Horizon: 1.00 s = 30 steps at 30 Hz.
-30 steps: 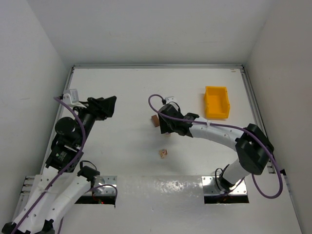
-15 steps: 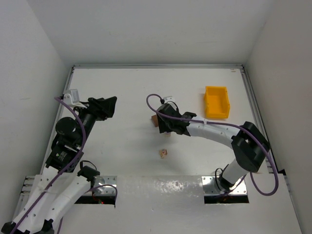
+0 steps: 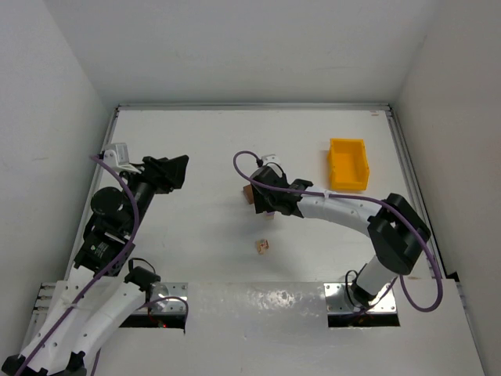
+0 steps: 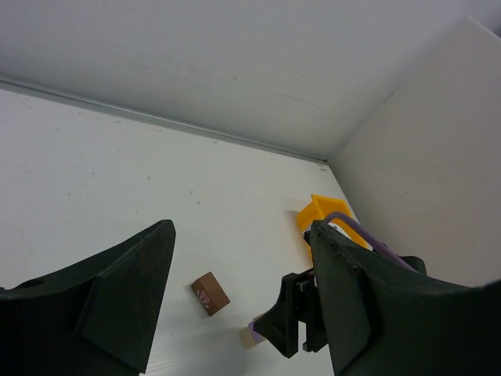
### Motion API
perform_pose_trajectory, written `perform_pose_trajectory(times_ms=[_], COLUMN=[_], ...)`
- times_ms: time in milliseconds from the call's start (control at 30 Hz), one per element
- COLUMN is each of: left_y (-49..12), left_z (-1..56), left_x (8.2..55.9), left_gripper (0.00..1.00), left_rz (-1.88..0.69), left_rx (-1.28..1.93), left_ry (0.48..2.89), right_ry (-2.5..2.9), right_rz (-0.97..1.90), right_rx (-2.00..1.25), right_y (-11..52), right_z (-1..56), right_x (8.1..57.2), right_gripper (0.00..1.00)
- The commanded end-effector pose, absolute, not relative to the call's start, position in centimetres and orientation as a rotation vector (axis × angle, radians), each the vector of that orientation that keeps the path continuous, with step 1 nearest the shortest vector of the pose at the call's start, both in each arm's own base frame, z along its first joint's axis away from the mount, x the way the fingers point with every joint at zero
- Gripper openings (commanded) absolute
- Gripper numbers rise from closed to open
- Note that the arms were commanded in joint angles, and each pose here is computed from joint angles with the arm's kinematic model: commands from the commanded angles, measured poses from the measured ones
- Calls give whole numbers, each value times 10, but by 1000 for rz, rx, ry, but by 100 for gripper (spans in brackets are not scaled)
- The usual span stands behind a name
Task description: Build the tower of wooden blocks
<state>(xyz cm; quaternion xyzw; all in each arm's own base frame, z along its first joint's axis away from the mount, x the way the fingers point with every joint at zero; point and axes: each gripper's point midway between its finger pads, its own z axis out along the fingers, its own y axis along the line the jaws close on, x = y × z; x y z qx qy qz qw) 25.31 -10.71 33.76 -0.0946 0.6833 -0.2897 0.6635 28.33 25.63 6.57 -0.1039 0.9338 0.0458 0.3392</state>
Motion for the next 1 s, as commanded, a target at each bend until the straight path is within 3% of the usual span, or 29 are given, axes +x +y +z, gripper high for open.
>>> perform_pose_trajectory(times_ms=[0,967], left_y=[-108,-109], left_z=[353,352], left_x=[252,252], left_gripper=[67,67], left_rz=[-662,-661], left_rx=[-197,-195], left_ry=[1504,1509], right_ry=[2392,2409], right_rz=[130,122], right_rx=[-245,-228], right_y=[265,261], right_z=[78,68], right_x=[294,294], right_gripper=[58,59])
